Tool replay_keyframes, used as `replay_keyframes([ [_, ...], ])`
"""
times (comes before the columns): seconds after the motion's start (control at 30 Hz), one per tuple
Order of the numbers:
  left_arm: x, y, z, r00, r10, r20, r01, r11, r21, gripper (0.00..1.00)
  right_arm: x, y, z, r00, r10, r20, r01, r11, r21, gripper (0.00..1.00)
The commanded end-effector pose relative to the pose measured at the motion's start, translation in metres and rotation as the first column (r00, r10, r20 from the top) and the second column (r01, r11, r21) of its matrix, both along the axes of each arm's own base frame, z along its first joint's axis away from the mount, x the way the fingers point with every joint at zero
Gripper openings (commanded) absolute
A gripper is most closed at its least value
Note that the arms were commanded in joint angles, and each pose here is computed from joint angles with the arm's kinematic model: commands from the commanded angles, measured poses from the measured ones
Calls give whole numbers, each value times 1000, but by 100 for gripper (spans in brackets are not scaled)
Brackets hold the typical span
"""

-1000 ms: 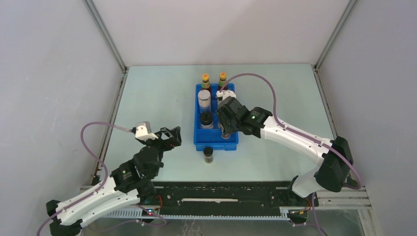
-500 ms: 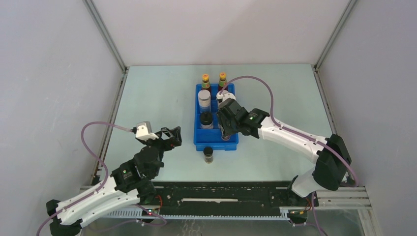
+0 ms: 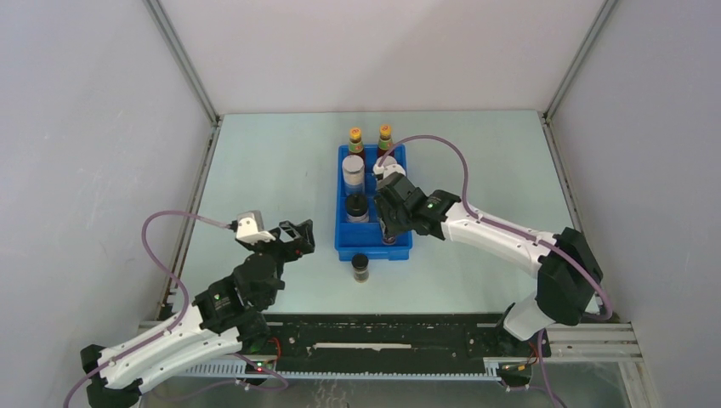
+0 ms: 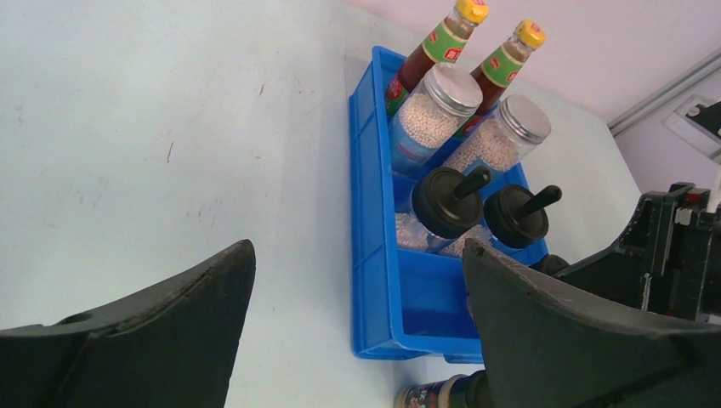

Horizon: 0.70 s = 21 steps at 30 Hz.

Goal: Organize the condiment bottles
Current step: Place the bottle in the storage box.

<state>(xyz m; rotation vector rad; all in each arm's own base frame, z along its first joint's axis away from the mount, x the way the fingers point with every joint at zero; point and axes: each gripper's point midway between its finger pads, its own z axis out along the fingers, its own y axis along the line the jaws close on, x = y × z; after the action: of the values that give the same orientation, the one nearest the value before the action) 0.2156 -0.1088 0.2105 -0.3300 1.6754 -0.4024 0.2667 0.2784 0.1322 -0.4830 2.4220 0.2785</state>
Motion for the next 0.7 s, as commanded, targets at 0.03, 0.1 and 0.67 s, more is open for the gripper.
replay_keyframes([
  [0.03,2,2,-7,1000,23,5,-23,1000,8,95,9,6,2,999,8,32,-9,1000,23,0],
  [0.1,2,2,-7,1000,22,4,-22,1000,9,95,9,6,0,999,9,31,-10,1000,23,0],
  [0.67,1,3,-8,1000,25,3,-25,1000,8,95,8,2,-13,1000,3,12,-4,1000,11,0],
])
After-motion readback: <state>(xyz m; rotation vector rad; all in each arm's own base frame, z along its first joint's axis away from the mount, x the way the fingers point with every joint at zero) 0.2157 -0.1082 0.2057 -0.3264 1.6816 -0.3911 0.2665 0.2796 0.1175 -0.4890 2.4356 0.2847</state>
